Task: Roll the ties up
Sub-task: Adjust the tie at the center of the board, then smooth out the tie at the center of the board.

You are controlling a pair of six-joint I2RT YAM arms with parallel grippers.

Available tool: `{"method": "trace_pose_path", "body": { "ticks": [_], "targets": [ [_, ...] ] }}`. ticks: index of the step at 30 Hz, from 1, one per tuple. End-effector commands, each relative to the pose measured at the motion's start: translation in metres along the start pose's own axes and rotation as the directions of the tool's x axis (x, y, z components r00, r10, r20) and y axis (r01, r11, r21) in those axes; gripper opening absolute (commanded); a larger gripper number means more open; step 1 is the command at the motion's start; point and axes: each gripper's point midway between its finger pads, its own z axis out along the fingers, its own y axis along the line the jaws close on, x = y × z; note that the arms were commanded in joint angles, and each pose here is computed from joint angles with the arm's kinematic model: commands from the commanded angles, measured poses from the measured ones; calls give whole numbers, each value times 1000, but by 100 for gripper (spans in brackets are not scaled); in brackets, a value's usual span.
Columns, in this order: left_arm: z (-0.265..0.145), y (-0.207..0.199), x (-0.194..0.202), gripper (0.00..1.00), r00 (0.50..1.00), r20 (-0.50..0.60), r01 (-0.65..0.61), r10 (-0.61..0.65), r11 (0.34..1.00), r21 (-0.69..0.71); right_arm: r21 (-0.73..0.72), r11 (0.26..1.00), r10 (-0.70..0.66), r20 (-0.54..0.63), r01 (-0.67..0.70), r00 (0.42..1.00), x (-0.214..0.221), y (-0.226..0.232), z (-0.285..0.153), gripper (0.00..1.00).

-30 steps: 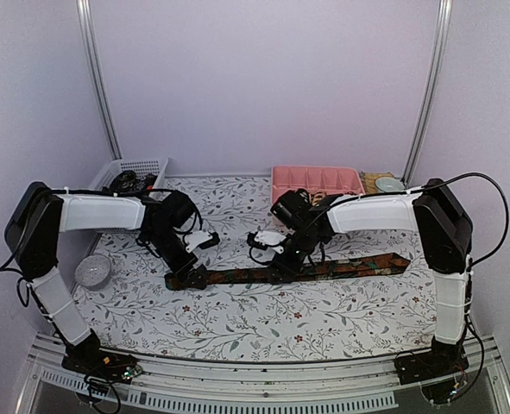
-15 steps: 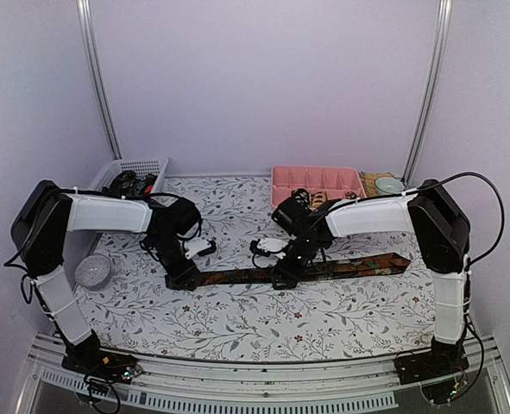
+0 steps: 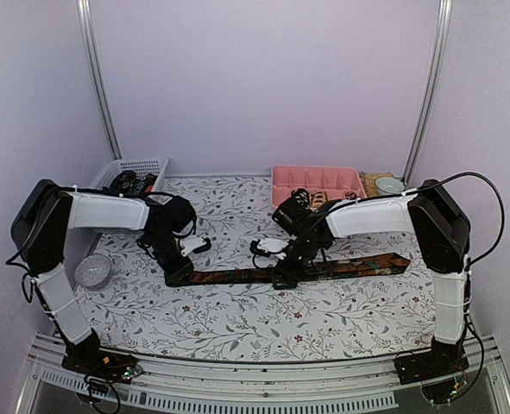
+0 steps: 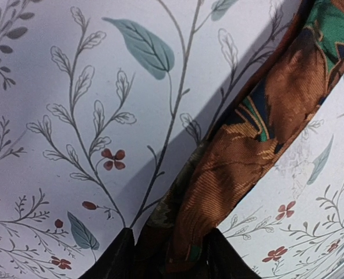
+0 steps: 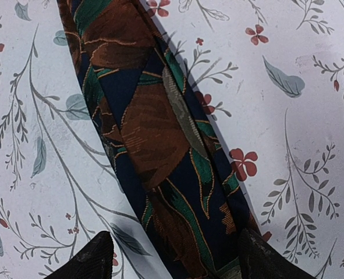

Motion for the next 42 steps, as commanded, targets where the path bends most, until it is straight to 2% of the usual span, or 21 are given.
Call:
{"method": "trace_pose_path", "body": {
  "ticks": [1, 6, 9, 10, 14, 17, 22, 26, 28, 32, 38, 42],
  "targets": [
    [-7, 2, -7, 56, 1000, 30, 6, -7, 1000, 15, -51, 999, 8, -78, -12, 997, 26, 12, 13, 73],
    [-26, 8, -13, 86, 995, 83, 46, -46, 999, 7, -72, 997, 6, -34, -8, 999, 16, 16, 1, 74],
    [-48, 19, -21, 99, 981, 163, 104, -102, 994, -8, -127, 992, 20, 57, -12, 998, -7, 24, -19, 75],
    [-57, 23, -24, 100, 973, 196, 130, -126, 991, -11, -142, 990, 30, 88, -17, 996, -14, 24, -27, 75],
    [-83, 41, -34, 100, 908, 325, 270, -264, 962, 27, -181, 983, 80, 205, -43, 976, -44, 19, -59, 75],
    [-89, 53, -34, 100, 830, 405, 392, -384, 918, 67, -139, 985, 137, 254, -104, 957, -59, 2, -77, 76],
    [-77, 50, -24, 100, 727, 433, 515, -533, 840, 170, 7, 977, 205, 267, -214, 942, -62, -34, -80, 77],
    [-70, 39, -15, 94, 673, 429, 556, -602, 795, 244, 56, 952, 280, 242, -302, 929, -51, -55, -76, 77],
    [-69, 38, -7, 90, 663, 428, 571, -614, 785, 242, 57, 936, 326, 232, -348, 916, -43, -62, -74, 76],
    [-66, 33, 6, 82, 676, 407, 577, -615, 784, 227, 45, 891, 434, 199, -451, 878, -19, -75, -72, 76],
    [-61, 25, 18, 80, 698, 367, 575, -615, 786, 225, 70, 802, 576, 166, -593, 800, 21, -96, -72, 73],
    [-57, 23, 21, 77, 697, 355, 579, -623, 781, 234, 162, 756, 617, 149, -634, 773, 45, -107, -77, 72]
  ]
}}
